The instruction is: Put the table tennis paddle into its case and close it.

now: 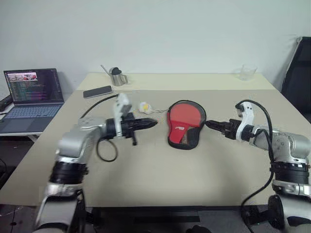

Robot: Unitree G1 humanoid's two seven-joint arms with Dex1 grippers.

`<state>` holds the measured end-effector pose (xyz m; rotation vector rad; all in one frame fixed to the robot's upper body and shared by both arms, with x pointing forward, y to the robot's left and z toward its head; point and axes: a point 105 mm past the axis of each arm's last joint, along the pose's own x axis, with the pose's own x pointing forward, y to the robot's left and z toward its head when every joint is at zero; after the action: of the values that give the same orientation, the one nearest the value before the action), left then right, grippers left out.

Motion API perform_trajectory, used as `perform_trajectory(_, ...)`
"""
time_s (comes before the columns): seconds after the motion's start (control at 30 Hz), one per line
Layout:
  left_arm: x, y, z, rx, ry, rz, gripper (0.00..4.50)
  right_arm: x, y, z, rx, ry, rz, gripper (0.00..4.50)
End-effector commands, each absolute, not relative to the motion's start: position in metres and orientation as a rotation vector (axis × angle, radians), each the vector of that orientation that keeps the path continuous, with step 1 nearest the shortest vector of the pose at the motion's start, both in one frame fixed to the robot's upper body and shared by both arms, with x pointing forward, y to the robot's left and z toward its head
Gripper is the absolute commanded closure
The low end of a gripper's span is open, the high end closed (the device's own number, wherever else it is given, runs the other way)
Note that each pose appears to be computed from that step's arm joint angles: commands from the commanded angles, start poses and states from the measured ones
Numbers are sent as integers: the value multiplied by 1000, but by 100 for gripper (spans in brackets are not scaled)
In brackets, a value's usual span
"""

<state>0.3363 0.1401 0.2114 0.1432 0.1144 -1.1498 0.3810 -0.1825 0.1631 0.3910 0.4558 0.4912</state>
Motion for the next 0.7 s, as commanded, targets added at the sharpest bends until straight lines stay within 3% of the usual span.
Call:
perform_trajectory(0.03, 314, 147, 237, 159, 50, -1213, 448, 382, -182, 167, 501, 488, 488, 0)
perform_trajectory(0.13, 303, 156, 241, 99, 66, -1228, 396, 381, -171, 165, 617, 518, 538, 0)
perform_trajectory(0.3, 292, 164, 236, 97, 106, -1203, 222, 384, -162, 162, 700, 553, 552, 0)
perform_trajectory(0.5, 298, 182, 222, 133, 159, -1063, 12, 387, -151, 152, 711, 590, 548, 0)
perform_trajectory(0.7, 306, 199, 210, 223, 199, -919, 5, 390, -137, 149, 747, 607, 582, 0)
